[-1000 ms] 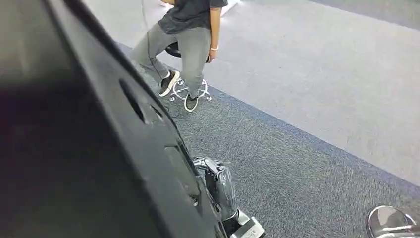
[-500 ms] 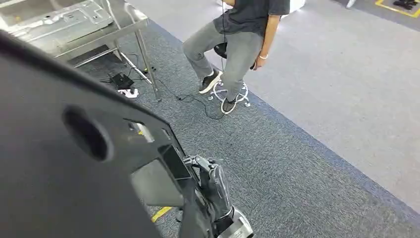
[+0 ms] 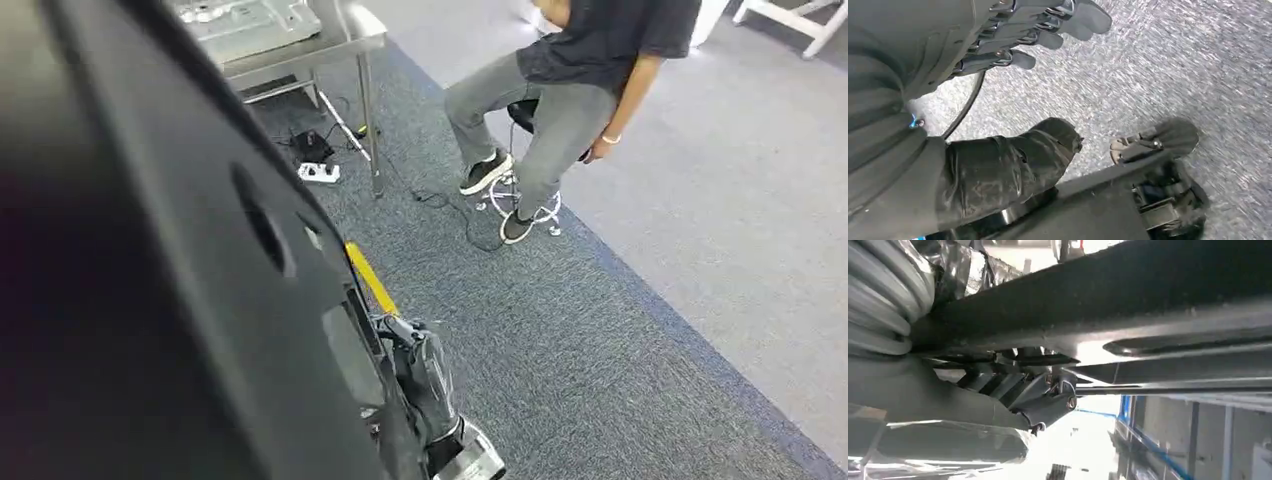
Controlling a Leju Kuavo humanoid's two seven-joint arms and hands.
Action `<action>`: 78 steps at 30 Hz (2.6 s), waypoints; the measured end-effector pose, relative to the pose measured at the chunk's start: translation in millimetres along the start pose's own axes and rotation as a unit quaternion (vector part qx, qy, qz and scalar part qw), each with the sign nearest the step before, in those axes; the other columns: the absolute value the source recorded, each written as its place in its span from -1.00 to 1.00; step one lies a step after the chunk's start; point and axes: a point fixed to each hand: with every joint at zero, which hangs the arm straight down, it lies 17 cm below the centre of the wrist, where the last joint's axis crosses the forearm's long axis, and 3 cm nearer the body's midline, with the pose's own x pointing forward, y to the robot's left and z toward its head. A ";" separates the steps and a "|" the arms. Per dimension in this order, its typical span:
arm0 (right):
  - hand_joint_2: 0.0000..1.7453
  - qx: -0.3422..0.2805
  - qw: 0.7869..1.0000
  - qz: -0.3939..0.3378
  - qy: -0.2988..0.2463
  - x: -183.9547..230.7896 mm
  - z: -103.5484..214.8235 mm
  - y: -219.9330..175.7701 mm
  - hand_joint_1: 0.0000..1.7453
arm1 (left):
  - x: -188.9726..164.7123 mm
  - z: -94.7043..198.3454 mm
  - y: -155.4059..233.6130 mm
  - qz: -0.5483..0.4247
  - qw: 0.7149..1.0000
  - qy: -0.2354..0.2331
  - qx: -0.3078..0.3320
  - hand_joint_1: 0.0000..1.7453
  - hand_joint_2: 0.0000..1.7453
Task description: Take the parts from the cabinet and place them on the table.
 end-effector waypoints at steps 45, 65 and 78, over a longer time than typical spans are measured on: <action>1.00 0.016 0.999 -0.041 0.031 -15.2 14.2 -1.1 1.00 | 40.8 6.7 -11.5 -0.004 1.000 -0.026 0.000 -1.00 1.00; 1.00 0.017 0.999 -0.042 0.030 -13.9 15.0 -1.5 1.00 | 42.3 7.0 -11.9 -0.004 1.000 -0.026 0.000 -1.00 1.00; 1.00 0.017 0.999 -0.042 0.030 -13.5 15.9 -1.9 1.00 | 43.6 7.6 -13.7 -0.004 1.000 -0.027 -0.001 -1.00 1.00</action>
